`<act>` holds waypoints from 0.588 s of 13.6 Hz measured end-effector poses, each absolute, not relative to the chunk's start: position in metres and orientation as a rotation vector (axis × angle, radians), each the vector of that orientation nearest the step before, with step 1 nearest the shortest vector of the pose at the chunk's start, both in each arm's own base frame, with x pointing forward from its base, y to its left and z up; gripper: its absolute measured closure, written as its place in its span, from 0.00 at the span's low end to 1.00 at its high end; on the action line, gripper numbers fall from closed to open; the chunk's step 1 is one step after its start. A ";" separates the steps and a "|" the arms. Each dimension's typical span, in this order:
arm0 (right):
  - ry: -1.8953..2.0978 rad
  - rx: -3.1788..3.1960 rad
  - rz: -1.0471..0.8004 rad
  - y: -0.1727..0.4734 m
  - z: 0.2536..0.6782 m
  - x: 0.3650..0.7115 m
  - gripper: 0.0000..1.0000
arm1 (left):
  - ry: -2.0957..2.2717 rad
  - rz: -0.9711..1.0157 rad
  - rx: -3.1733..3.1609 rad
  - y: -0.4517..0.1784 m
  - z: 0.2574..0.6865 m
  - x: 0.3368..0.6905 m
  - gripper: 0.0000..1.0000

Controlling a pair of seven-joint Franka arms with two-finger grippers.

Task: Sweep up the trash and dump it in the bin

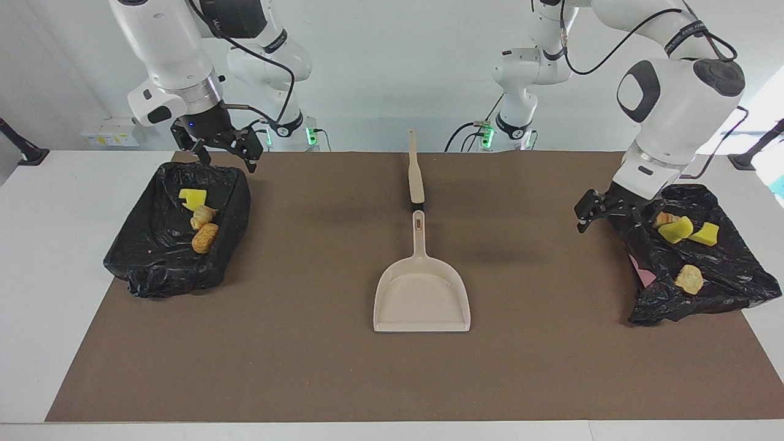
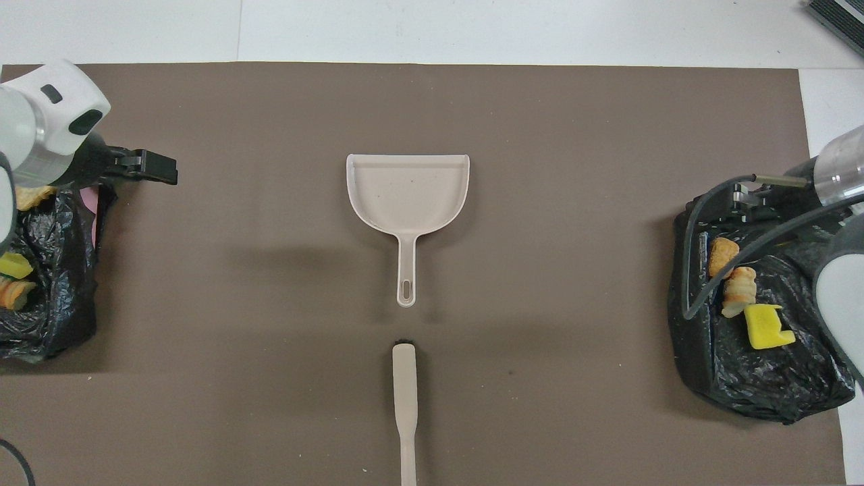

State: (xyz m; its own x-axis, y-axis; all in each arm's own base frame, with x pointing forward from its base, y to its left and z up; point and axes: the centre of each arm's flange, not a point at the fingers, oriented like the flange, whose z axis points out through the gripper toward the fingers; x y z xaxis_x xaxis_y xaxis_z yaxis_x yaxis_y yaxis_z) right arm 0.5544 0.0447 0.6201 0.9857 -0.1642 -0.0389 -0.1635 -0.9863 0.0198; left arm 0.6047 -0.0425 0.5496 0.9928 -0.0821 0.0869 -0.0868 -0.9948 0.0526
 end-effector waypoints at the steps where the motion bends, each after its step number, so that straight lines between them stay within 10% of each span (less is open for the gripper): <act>1: -0.237 3.116 -0.062 0.045 0.620 0.554 0.00 | -0.128 0.115 3.083 -0.039 0.562 0.598 0.00; 8: -0.202 3.119 -0.063 0.044 0.620 0.554 0.00 | -0.179 0.068 3.109 -0.031 0.614 0.564 0.00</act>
